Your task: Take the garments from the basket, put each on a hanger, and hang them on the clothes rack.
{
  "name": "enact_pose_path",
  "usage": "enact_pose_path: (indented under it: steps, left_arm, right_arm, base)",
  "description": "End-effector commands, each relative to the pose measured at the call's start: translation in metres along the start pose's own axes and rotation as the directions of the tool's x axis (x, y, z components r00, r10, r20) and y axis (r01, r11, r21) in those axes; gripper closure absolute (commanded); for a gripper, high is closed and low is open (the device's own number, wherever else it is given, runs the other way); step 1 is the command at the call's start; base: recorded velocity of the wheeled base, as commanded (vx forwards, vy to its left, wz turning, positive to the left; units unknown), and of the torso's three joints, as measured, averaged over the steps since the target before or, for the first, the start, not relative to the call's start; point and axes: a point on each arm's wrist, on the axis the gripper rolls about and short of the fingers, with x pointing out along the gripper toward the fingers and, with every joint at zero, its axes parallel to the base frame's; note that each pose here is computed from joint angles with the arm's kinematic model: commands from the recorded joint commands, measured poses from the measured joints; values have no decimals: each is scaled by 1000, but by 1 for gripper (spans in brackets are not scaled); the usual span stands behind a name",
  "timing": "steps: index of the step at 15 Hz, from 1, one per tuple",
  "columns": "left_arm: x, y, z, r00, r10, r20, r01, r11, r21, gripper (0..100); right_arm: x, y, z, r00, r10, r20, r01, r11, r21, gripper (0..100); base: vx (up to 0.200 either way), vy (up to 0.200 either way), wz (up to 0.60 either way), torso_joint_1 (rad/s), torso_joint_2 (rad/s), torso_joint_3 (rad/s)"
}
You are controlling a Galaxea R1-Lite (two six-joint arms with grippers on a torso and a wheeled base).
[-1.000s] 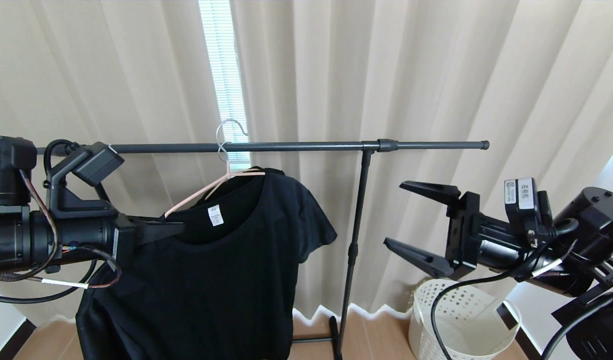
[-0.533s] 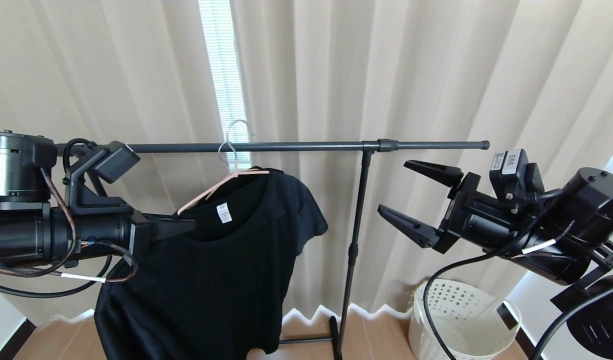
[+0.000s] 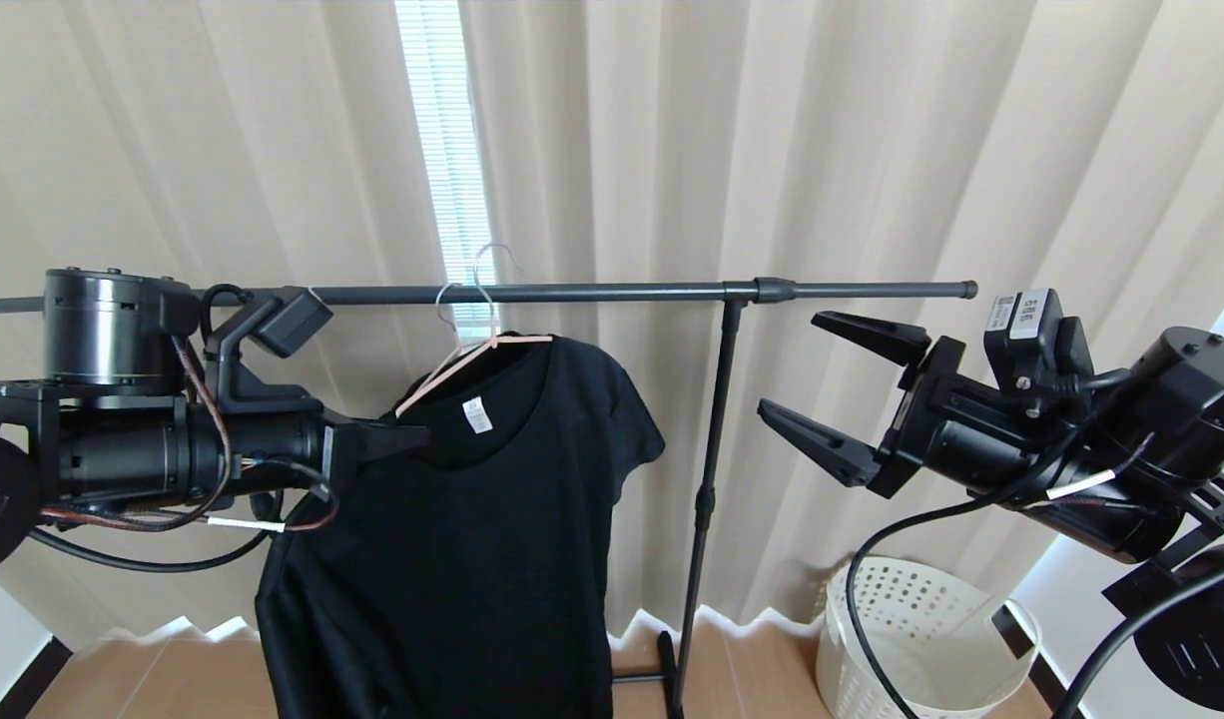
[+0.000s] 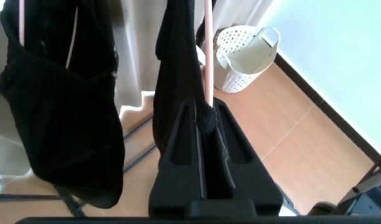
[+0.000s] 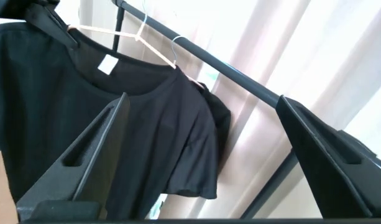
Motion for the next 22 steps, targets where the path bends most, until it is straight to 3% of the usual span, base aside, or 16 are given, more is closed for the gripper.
enact_pose_path:
  steps: [1, 5, 8, 13, 16, 22]
  left_arm:
    - [22, 3, -6, 999, -27, -29, 25, 999, -44, 100]
    - [43, 8, -3, 999, -38, -33, 36, 998, -56, 100]
    - [75, 8, 4, 999, 6, -50, -10, 997, -78, 100]
    - [114, 18, 29, 997, 71, 5, -70, 990, -119, 100]
    - [129, 26, 24, 993, 114, -13, -114, 985, -131, 100]
    - [141, 33, 13, 992, 117, -48, -123, 982, -145, 100]
  right_arm:
    - [0, 0, -1, 1000, 0, -2, 0, 1000, 1, 0]
    - [0, -1, -2, 1000, -2, -4, 2, 1000, 1, 0]
    - [-1, -4, -2, 1000, -14, -6, 14, 1000, -1, 0]
    - [-3, -4, 0, 1000, -18, 1, 18, 1000, -7, 0]
    - [-3, -4, 0, 1000, -18, 0, 18, 1000, -6, 0]
    - [-2, -5, -1, 1000, -18, -1, 18, 1000, -7, 0]
  base:
    - [0, 0, 0, 0, 0, 0]
    - [0, 0, 0, 0, 0, 0]
    - [0, 0, 0, 0, 0, 0]
    - [0, 0, 0, 0, 0, 0]
    - [0, 0, 0, 0, 0, 0]
    - [0, 0, 0, 0, 0, 0]
